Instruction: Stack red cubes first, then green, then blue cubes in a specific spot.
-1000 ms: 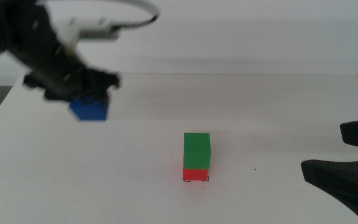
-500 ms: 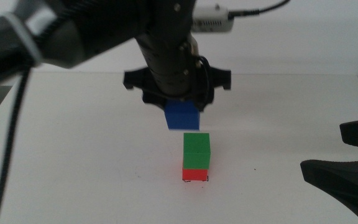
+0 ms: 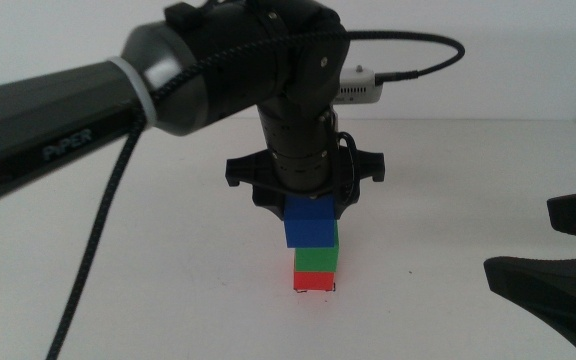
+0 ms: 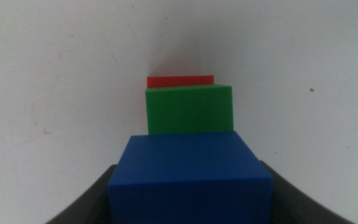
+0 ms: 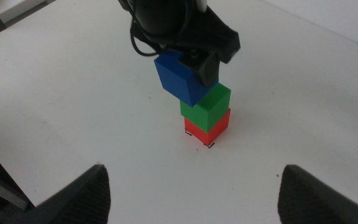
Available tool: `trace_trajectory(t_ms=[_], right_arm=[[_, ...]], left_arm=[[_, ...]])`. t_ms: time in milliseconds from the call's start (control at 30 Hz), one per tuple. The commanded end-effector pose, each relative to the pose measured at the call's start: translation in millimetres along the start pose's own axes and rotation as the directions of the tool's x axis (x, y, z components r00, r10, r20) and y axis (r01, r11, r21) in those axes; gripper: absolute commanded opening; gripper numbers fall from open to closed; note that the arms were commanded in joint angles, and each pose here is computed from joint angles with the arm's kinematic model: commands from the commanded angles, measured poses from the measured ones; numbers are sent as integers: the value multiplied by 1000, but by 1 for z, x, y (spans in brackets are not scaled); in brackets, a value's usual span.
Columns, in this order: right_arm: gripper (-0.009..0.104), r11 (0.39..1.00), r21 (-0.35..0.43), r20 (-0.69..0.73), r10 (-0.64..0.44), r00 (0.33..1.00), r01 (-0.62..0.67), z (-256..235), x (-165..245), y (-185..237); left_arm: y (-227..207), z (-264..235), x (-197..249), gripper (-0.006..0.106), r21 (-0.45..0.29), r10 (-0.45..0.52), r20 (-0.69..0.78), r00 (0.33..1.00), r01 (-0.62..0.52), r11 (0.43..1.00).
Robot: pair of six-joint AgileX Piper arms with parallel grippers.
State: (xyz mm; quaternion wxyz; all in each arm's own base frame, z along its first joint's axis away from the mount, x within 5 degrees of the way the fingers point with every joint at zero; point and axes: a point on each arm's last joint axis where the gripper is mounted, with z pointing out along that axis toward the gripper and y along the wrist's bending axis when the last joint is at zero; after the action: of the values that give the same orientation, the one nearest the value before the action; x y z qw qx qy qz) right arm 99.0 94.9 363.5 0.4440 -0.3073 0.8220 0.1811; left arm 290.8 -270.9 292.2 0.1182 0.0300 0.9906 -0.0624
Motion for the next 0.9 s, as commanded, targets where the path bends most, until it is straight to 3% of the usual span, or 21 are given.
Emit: trace_trajectory(t_ms=[0, 567, 867], right_arm=[[93, 1000, 5, 10, -2, 1000, 2, 0, 0, -1], [93, 1000, 5, 10, -2, 1000, 2, 0, 0, -1], [93, 1000, 5, 10, 5, 1000, -5, 0, 0, -1]], left_arm=[[-2, 3, -2, -2, -1, -15, 14, 1000, 15, 1000], [-8, 13, -9, -2, 38, -26, 64, 998, 23, 999], [-8, 16, -10, -2, 22, -20, 70, 997, 18, 1000]])
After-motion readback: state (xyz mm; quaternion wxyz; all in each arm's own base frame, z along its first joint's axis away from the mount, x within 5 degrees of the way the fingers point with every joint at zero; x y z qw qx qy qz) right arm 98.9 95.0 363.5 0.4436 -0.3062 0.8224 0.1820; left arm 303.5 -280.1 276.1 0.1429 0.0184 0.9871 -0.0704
